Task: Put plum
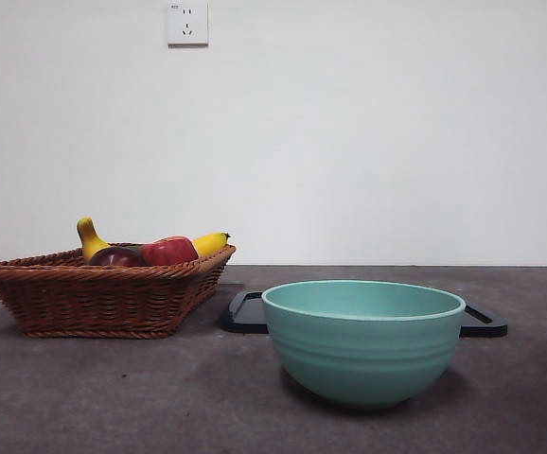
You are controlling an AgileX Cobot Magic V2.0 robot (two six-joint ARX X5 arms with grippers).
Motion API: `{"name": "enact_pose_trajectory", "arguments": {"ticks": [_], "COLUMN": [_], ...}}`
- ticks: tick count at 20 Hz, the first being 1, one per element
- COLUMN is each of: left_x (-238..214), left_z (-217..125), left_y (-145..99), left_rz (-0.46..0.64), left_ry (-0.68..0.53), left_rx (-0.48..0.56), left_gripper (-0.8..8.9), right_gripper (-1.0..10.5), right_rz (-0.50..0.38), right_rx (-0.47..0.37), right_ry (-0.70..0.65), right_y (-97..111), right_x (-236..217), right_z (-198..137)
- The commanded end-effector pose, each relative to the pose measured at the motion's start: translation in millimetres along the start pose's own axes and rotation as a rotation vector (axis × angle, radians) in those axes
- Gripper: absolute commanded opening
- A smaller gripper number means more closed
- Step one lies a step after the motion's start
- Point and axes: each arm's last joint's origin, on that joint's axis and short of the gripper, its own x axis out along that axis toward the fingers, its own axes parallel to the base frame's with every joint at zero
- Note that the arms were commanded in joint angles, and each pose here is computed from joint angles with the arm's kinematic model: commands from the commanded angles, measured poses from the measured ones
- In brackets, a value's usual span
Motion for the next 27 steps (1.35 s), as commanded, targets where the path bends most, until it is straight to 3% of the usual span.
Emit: {"name": "enact_pose_trajectory", "arguments": {"ticks": [1,16,27], "left_x": [1.8,-2.2,-22.6], "left_z": [-7.3,5.2,51.3], "left_y": [0.5,0.2,-1.6], "left_rz": [0.005,0.003,0.001], "left_ry": [0.027,-0.009,-0.021], "left_rx": [-0.007,-0.277,-0.353], "left_gripper": [0.09,0.09,0.10], "right_gripper": [0.1,0.1,0.0], "right_rz": [-0.001,0.029,0.050], "right_rx": [0.017,0.243,0.265], "right_ry": [-0.010,-0.030,-0.115], "right_y": [-0.2,0.7,2.6], "right_x": [0.2,-2.2,-24.9], "right_z": [0.1,7.5,61.2]}}
